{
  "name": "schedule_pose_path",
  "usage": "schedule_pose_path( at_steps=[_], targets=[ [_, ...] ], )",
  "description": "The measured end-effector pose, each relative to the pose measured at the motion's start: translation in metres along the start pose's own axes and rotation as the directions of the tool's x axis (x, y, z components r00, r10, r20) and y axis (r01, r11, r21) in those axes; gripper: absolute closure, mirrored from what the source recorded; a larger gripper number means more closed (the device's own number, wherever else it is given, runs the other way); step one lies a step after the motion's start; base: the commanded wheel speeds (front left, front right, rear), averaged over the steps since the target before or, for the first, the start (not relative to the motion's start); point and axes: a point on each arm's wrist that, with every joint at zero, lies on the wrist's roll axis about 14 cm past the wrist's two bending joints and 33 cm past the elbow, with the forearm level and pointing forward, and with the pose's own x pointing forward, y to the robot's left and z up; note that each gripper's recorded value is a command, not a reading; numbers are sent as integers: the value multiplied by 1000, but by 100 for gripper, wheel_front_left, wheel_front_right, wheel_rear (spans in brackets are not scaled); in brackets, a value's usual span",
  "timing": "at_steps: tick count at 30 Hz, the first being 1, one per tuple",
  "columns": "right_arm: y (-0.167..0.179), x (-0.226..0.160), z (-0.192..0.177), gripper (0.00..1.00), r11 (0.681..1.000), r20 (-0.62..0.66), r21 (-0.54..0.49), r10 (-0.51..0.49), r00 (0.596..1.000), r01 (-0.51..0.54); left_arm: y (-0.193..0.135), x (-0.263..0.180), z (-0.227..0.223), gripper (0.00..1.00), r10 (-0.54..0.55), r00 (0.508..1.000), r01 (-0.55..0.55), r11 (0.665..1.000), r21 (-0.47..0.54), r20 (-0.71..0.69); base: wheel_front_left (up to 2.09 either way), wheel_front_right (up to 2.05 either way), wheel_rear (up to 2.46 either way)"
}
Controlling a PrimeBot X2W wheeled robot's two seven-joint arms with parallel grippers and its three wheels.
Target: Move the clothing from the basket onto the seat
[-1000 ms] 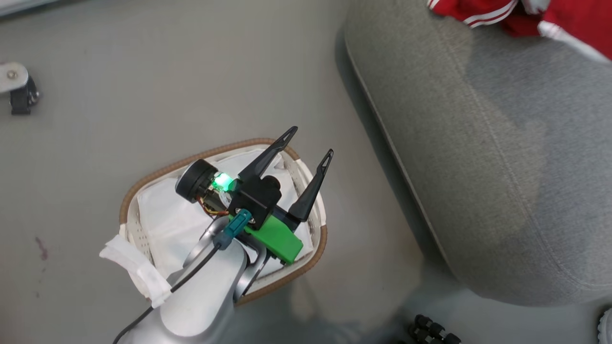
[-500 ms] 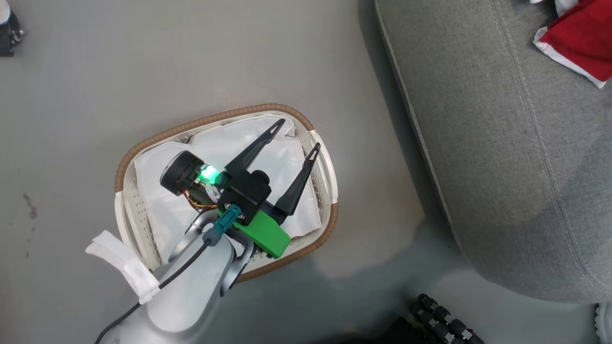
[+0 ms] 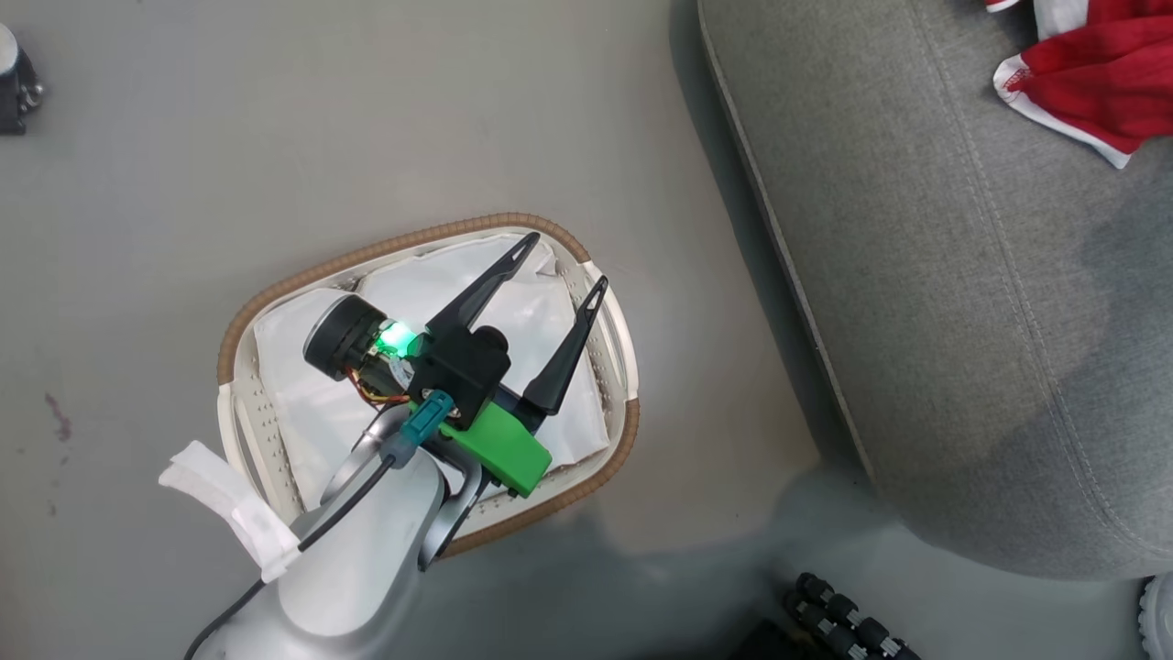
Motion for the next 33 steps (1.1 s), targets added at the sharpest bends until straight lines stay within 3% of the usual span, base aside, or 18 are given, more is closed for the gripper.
schedule_pose_path(
  at_steps=[10,16,23,27,33],
  targets=[
    [-4,-46,-16,0,999,-33,-1,33,999,-33,-10,-3,39,0,31,997,-31,1000,1,75,0,0,0],
    [-12,-51,17,0,999,56,-8,48,997,-48,-12,-14,65,0,79,989,-80,997,1,122,0,0,0],
    [8,-54,70,0,993,198,8,116,973,-120,-1,-37,98,0,185,963,-189,982,0,194,0,0,0],
    [35,-56,98,0,981,273,42,173,946,-191,16,-62,116,0,285,928,-287,958,-27,241,0,0,0],
    [95,-69,128,0,936,345,109,281,895,-336,48,-113,133,0,460,839,-465,884,-57,289,0,0,0]
  ],
)
